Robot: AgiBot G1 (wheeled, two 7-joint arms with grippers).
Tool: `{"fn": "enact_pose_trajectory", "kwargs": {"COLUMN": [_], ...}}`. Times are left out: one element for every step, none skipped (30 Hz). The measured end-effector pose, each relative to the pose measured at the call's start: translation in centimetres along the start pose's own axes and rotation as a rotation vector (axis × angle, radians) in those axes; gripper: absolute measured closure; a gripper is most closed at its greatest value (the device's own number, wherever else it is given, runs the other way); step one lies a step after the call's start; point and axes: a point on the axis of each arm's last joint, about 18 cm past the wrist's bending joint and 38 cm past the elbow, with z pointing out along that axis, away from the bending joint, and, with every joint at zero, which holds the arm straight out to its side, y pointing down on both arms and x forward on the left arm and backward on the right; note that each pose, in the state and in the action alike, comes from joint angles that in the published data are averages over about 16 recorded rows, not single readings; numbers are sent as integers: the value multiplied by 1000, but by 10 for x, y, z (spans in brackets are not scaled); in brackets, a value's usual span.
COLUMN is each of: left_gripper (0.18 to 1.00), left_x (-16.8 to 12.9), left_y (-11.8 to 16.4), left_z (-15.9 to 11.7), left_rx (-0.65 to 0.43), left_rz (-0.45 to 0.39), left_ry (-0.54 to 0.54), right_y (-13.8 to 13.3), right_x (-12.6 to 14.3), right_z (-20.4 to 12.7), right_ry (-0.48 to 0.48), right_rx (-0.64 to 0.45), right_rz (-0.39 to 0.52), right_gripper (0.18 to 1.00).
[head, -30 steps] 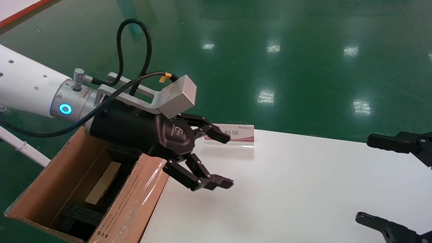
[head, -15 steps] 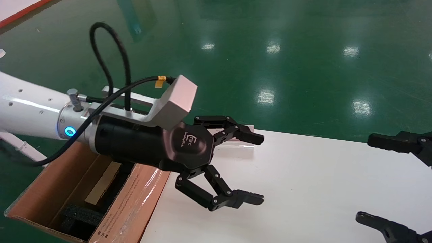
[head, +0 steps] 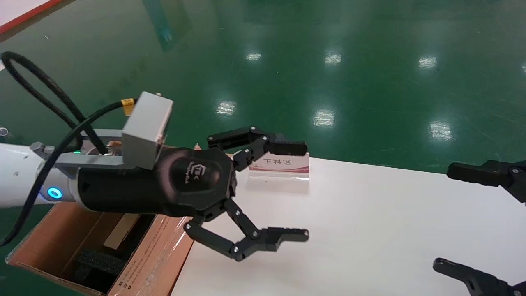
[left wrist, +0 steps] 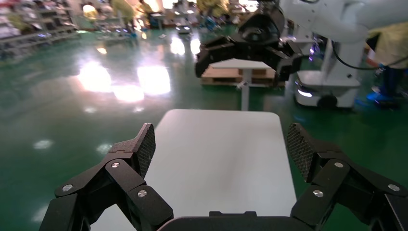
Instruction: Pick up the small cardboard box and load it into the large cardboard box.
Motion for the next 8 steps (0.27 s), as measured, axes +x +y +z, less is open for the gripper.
{"fn": "enact_pose_trajectory", "kwargs": {"left_gripper": [184, 184, 184, 184, 184, 184, 184, 184], "left_x": [1, 1, 2, 2, 2, 2, 2, 2], "left_y": [0, 0, 1, 1, 1, 1, 1, 1], "left_z": [-1, -2, -2, -3, -3, -3, -3, -3], "left_rx": [5, 9, 12, 15, 17, 17, 17, 17], "left_rz": [3, 5, 6, 8, 9, 9, 9, 9], "left_ry": [-3, -5, -7, -9, -10, -10, -10, -10], "right_y": [0, 0, 0, 0, 0, 0, 0, 0], "right_x": [0, 0, 0, 0, 0, 0, 0, 0], "right_z": [0, 0, 0, 0, 0, 0, 0, 0], "right_ry": [0, 0, 0, 0, 0, 0, 0, 0], "right_rx": [0, 0, 0, 0, 0, 0, 0, 0], "right_rz": [0, 0, 0, 0, 0, 0, 0, 0], "right_gripper": [178, 178, 178, 178, 178, 178, 178, 178]}}
